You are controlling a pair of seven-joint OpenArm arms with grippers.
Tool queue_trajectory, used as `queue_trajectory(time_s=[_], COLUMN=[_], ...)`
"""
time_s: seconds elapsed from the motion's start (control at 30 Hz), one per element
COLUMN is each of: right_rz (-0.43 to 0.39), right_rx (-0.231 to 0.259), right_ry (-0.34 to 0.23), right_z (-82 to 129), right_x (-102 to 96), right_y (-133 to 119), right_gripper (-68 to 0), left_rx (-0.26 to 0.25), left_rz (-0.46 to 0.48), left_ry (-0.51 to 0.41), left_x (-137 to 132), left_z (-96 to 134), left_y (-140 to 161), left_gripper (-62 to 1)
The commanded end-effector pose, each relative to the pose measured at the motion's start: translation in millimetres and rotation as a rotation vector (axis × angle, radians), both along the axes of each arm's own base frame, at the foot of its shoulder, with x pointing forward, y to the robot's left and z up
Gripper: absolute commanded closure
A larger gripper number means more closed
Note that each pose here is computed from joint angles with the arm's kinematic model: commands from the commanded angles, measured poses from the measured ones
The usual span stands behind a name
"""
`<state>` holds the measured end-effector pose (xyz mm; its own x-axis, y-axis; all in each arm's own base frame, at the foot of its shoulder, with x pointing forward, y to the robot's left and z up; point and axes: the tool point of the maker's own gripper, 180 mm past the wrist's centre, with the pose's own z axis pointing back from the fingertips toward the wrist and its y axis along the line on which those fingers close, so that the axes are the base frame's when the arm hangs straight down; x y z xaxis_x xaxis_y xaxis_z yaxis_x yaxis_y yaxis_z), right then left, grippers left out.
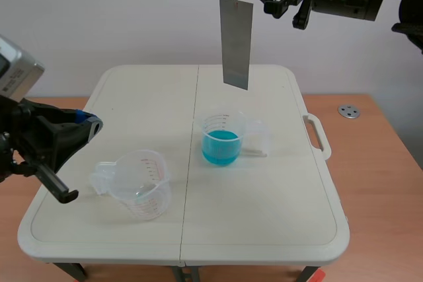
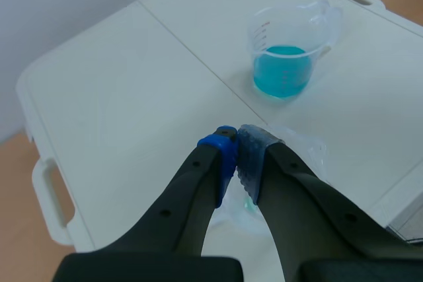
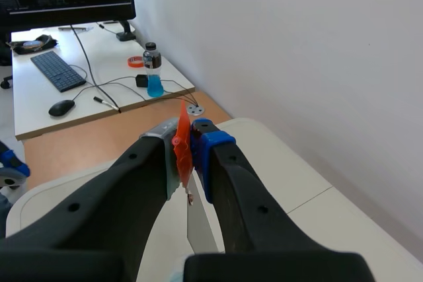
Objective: Hold the metal plate by the orange handle, dip it into the blue solution, take it out and point at it, then put the plate back in the beaker on the left.
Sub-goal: 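Point at the plate with the left hand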
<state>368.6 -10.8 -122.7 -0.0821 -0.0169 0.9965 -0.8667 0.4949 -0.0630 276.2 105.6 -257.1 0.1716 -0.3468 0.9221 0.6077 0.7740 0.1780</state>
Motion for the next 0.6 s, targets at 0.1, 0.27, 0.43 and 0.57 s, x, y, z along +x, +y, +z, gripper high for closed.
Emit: queue_trajectory(time_s=[0.1, 0.27, 0.43, 0.57], right_rz=[0.011, -0.01, 0.008, 0.008], right_rx=[0.045, 0.063, 0.072, 0.074], right_ry=[-0.007, 0.043, 0.065, 0.064], right_z=[9.1, -4.7, -11.6, -11.2], right_x=[5.1, 13.7, 13.3, 13.4], right_y=[5.0, 4.2, 8.9, 8.8], right_gripper=[-1.5, -1.5, -1.5, -1.5], left_rx=[-0.01, -0.013, -0.027, -0.042], left_rz=[-0.044, -0.062, -0.127, -0.175], left_ry=[0.0, -0.008, 0.001, 0.009], left_x=[16.6, 39.2, 51.2, 57.8], left_z=[-8.3, -13.6, -17.4, -19.4], left_y=[-12.2, -22.6, -41.2, -57.5], left_gripper=[-2.7, -2.7, -2.7, -2.7])
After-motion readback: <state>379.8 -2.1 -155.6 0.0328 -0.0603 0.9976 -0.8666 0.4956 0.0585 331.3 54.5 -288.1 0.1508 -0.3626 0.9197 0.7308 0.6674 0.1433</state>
